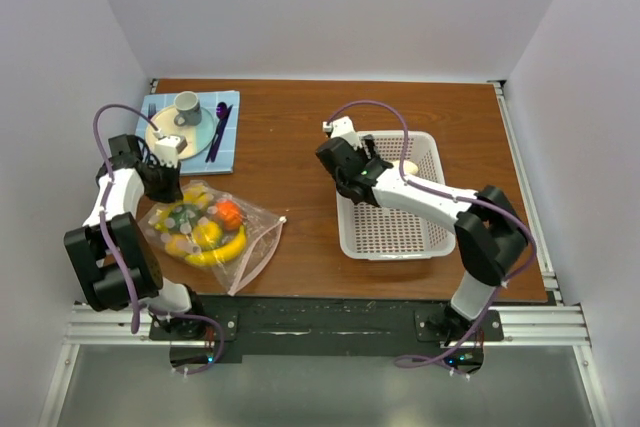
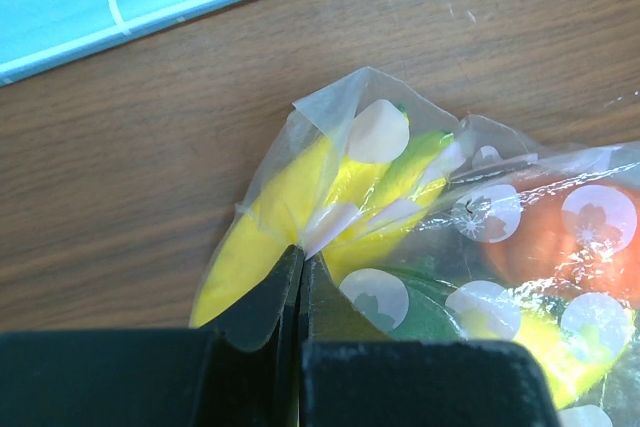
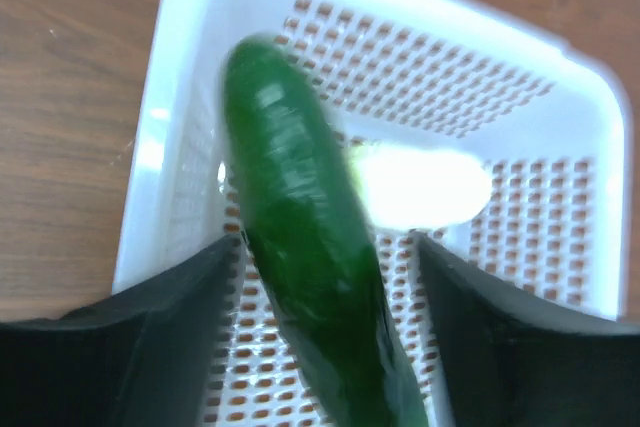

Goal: Open the zip-top bag and remove the fake food

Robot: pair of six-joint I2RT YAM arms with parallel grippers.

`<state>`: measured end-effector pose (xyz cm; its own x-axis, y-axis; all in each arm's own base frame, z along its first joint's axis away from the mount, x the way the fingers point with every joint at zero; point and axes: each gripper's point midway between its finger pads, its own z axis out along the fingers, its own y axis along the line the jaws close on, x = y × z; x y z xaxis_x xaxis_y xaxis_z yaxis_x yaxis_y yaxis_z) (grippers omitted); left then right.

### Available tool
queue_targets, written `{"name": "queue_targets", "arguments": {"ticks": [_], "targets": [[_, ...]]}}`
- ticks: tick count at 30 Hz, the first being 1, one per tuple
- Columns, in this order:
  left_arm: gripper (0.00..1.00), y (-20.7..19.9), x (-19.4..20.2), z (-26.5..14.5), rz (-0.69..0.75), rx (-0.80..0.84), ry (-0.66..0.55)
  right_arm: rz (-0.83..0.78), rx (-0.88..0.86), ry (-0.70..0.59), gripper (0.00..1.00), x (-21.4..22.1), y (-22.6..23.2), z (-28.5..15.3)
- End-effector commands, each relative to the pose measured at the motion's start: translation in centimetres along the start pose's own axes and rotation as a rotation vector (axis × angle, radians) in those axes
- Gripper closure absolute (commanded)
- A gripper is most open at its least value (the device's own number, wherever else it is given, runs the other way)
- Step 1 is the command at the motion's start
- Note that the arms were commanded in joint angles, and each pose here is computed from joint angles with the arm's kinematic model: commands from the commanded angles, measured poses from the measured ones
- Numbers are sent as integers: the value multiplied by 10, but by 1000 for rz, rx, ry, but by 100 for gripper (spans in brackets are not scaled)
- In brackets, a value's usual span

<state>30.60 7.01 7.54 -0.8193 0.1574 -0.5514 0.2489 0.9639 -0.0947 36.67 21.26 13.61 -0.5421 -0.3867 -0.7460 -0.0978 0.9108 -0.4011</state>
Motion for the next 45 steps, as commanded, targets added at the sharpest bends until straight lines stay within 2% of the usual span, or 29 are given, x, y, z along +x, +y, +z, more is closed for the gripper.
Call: {"name": "queue_targets", "arguments": {"ticks": [1, 4, 10, 11, 13, 16, 18, 20, 23, 27, 32, 39, 42, 45], "targets": [[100, 5, -6, 1, 3, -26, -27, 167, -88, -21, 1, -27, 2, -20], [100, 6, -2, 2, 16, -42, -26, 202, -382, -96, 1, -38, 39, -52], [100, 16, 12, 11, 20, -81, 28, 64, -640, -148, 2, -26, 124, -129], [100, 17, 14, 12, 20, -86, 32, 50, -707, -181, 6, -24, 140, -140], [100, 19, 14, 12, 25, -97, 33, -36, -784, -244, 8, -18, 168, -161], [100, 21, 17, 12, 29, -108, 40, -168, -882, -243, 15, 6, 200, -168], [100, 20, 18, 12, 30, -105, 43, -245, -948, -253, 25, 19, 216, -167], [100, 18, 19, 11, 31, -98, 44, -269, -956, -258, 33, 29, 221, -161], [100, 17, 20, 10, 44, -97, 44, -255, -977, -293, 35, 25, 229, -161], [100, 16, 19, 9, 39, -93, 38, -240, -1000, -310, 33, 19, 244, -160], [100, 13, 14, 8, 30, -82, 15, -188, -1089, -397, 33, 8, 269, -167], [100, 14, 16, 10, 28, -86, 17, -225, -1131, -367, 36, 16, 289, -163], [100, 13, 17, 11, 22, -82, 16, -235, -1185, -351, 41, 20, 299, -168], [100, 12, 15, 12, 15, -75, 11, -229, -1233, -371, 37, 18, 311, -173]]}}
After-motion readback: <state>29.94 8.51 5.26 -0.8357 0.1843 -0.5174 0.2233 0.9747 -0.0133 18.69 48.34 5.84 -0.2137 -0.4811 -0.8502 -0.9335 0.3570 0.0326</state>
